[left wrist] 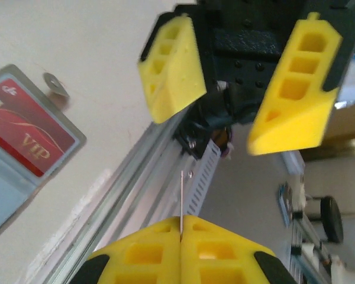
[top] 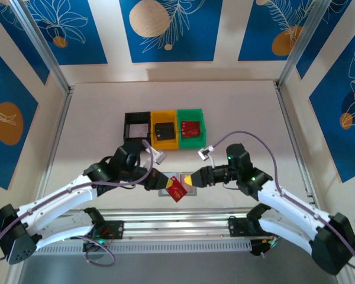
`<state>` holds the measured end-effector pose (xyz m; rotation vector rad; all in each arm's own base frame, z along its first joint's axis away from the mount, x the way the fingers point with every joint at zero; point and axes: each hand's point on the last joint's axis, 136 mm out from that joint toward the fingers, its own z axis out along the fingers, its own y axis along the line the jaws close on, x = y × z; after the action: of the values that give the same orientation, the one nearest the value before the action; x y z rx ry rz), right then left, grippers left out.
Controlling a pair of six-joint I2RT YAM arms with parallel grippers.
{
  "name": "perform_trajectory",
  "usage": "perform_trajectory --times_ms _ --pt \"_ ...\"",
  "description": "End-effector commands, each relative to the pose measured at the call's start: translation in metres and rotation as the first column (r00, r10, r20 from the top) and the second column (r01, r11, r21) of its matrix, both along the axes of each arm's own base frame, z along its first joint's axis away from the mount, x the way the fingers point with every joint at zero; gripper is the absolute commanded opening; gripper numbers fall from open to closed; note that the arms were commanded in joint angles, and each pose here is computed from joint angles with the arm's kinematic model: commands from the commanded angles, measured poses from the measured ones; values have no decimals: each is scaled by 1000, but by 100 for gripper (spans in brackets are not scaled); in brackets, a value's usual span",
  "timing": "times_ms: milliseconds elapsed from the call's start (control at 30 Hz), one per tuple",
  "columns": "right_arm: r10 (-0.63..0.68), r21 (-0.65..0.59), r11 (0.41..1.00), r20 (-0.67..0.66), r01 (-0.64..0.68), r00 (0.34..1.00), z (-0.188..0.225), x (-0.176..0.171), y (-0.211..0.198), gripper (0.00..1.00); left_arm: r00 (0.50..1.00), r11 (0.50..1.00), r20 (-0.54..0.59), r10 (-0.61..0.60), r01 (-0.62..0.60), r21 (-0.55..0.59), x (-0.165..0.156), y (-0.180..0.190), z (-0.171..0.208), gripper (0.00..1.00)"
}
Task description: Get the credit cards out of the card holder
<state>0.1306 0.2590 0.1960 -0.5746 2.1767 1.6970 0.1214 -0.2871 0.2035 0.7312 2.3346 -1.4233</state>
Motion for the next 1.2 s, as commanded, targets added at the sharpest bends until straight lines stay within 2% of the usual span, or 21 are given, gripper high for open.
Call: perform_trajectory --times_ms 0,133,333,667,867,1167 --pt "-148 0 989 29 148 989 -9 13 -13 70 980 978 18 201 -199 -64 30 3 10 0" --pt "-216 83 974 42 212 976 -10 12 -19 70 938 928 -36 346 -348 -135 48 9 10 0" --pt "-232 93 970 61 226 971 -19 6 -12 66 905 872 -144 401 -425 -244 56 6 10 0" --pt "-225 96 972 103 215 969 -19 6 2 60 892 848 -207 403 -449 -283 55 5 3 0" --pt "-227 105 971 120 215 967 -13 10 9 58 893 850 -218 393 -443 -286 53 3 0 0" --pt "-274 137 957 146 255 951 0 23 13 47 906 863 -231 354 -412 -293 48 -3 -5 0"
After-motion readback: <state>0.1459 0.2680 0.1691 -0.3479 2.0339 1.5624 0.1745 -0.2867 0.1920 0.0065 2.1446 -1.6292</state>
